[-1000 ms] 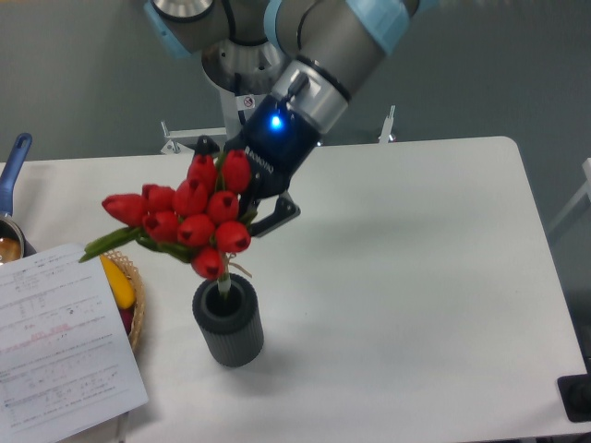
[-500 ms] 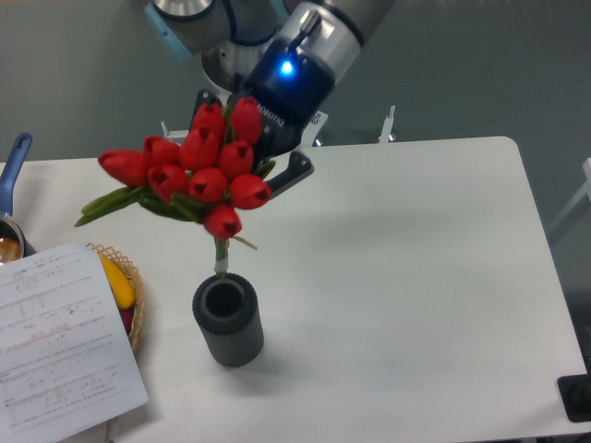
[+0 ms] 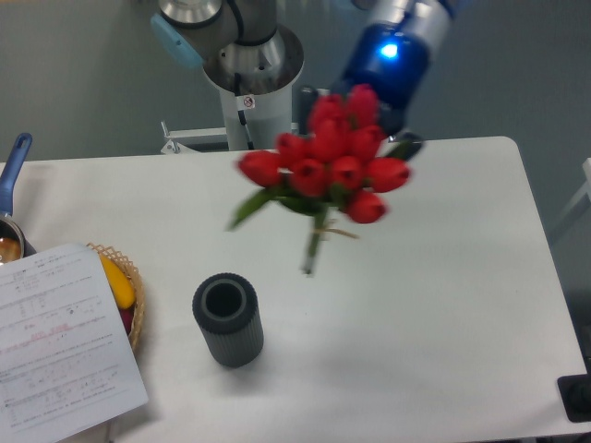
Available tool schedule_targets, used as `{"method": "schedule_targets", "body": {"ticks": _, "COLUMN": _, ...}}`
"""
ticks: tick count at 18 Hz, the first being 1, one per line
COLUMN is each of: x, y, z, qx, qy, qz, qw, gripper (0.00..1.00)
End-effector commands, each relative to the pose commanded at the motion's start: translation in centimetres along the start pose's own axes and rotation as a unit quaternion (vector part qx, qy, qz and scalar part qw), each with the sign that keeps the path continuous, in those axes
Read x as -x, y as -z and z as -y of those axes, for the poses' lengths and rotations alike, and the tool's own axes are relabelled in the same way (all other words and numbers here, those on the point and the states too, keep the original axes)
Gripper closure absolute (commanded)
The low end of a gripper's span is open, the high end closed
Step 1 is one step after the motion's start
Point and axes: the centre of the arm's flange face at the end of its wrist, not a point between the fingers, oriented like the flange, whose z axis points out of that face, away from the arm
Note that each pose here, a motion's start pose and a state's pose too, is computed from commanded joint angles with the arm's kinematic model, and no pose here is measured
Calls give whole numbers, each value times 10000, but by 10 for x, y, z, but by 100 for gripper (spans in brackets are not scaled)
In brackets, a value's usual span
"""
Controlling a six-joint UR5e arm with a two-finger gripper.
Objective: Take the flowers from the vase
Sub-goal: 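Carry the held tulips up and away from the vase over the table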
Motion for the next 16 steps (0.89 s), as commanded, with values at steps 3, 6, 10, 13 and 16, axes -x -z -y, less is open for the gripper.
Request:
{"method": "schedule_targets", "body": {"ticks": 3, "x": 18, "y": 7, "z": -24, "qx": 55, "qy": -30, "qz": 101, "qw": 9999, "gripper": 55}}
{"method": "schedule_targets", "body": {"ticks": 6, "x": 26, "y": 8, "z": -33, "qx": 72, "qy": 2, "qz": 128, "qw": 9999, "gripper": 55}}
{"method": "schedule_targets", "body": {"ticks": 10, "x": 26, "y": 8, "z": -41, "qx": 88, "qy": 76, "qz": 128, "qw": 9998, "gripper": 55}}
{"method": "schedule_targets", "body": {"ticks": 13, "x": 24, "y": 5, "z": -44, "qx": 100, "qy": 117, "qz": 93, "qw": 9998, "gripper": 55}}
{"method": "schedule_targets", "body": {"ticks": 16, "x": 22, "y": 4, "z": -50, "qx": 119, "qy": 112, "qz": 74, "qw": 9998, "gripper": 55}}
